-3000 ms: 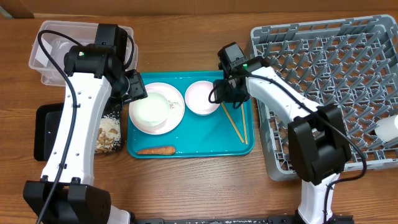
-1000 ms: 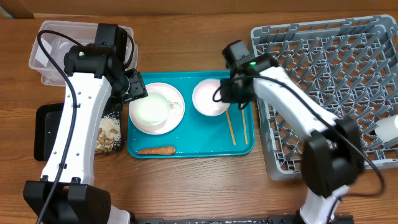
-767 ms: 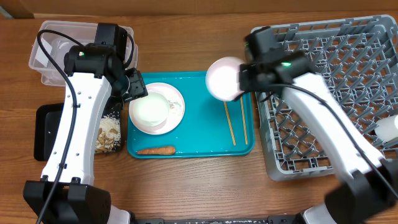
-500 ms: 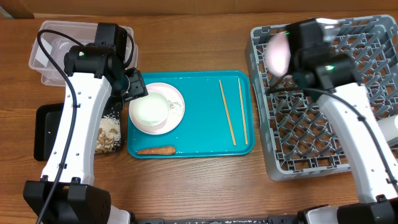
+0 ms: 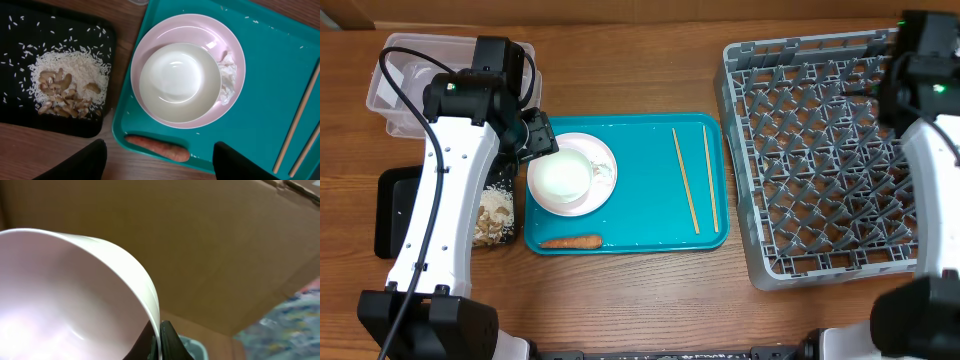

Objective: Sort waste into correct bins and load items into the dishwasher
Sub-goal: 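Lift the pink bowl with the right gripper toward the dish rack, then lower the pink bowl into the rack's far right corner and release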

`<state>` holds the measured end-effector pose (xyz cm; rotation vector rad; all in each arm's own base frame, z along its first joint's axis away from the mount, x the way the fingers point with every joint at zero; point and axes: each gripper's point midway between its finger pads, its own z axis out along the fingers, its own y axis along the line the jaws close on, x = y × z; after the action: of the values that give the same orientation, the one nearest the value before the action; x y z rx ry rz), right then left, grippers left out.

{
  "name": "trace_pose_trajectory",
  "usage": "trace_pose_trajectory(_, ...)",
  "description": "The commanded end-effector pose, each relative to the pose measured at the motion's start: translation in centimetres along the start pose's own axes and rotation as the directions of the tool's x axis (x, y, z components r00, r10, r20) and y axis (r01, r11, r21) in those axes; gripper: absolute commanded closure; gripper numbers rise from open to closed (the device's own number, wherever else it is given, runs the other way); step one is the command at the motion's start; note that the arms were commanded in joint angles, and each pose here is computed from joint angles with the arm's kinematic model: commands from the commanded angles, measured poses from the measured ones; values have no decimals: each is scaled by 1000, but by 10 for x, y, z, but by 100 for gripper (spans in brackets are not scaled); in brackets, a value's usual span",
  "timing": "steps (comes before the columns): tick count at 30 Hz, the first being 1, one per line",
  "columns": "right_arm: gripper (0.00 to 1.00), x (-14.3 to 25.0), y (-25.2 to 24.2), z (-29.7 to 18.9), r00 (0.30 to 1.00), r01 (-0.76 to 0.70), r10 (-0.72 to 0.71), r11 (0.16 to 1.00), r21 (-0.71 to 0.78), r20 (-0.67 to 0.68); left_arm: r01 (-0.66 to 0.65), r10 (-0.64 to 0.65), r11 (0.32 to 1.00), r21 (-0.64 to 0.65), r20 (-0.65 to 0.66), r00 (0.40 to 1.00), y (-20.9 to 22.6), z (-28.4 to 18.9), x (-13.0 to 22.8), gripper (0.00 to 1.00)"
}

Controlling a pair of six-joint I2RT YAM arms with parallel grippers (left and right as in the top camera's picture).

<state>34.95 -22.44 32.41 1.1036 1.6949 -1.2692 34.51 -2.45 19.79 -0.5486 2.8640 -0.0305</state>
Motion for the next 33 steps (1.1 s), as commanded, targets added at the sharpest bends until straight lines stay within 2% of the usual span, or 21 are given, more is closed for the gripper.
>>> trace_pose_trajectory(1,96,7,0,31,999,53,-52,993,103,-16,7,-7,1000,7,40,999,0,-11,-5,30)
trace_pose_trajectory(7,96,40,14,70,990,128,-115,978,163,-83,7,-7,1000,9,38,999,0,-11,-4,30)
trace_pose_trajectory(17,96,85,49,91,966,237,-216,959,152,-145,7,-7,1000,7,36,999,0,-11,-4,29)
trace_pose_trajectory(33,96,97,67,98,968,216,-198,970,112,-156,7,-8,1000,8,35,999,0,-11,-4,29)
